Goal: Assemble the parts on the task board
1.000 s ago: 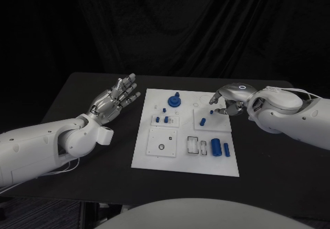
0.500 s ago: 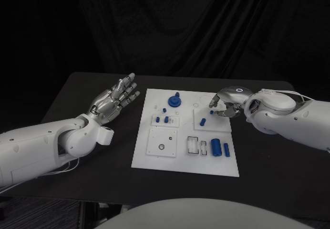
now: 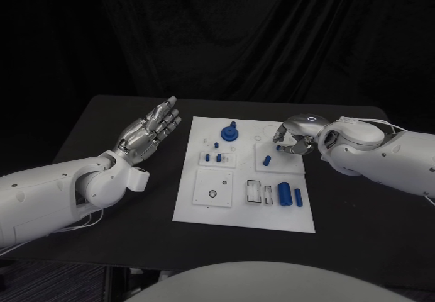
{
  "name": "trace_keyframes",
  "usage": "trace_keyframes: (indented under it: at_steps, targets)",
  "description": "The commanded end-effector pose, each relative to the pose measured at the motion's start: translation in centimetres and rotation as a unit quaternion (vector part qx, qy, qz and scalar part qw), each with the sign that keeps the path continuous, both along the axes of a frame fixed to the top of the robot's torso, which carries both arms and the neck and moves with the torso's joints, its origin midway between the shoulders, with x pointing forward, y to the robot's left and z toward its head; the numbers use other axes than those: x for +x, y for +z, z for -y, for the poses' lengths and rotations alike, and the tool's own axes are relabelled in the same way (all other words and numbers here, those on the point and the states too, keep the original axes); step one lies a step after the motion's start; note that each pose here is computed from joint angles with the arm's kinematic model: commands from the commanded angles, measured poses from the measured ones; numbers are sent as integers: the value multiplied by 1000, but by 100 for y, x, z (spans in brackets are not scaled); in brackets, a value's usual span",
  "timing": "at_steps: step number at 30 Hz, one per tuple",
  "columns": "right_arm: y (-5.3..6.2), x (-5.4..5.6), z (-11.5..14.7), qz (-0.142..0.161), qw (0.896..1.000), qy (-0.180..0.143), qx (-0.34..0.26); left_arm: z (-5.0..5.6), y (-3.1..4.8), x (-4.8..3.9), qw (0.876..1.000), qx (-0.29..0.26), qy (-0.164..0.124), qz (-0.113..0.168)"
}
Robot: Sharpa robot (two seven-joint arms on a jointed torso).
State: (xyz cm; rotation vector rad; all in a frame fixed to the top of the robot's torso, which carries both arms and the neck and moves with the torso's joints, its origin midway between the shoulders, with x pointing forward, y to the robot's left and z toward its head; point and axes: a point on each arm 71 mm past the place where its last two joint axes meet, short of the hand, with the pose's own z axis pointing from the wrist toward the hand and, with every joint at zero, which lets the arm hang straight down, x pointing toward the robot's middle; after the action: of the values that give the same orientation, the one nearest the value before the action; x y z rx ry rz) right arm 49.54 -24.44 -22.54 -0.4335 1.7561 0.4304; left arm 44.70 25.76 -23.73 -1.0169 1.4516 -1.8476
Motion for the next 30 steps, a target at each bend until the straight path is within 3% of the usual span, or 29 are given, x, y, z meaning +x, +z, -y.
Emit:
trace_keyframes:
  at_steps: [1, 30]
  targets:
    - [-29, -2, -1, -6, 1000, 1, -2, -25, 103, -5, 997, -40, 17, 64]
    - [-96, 13, -2, -14, 1000, 0, -6, -38, 90, 15, 997, -36, 18, 62]
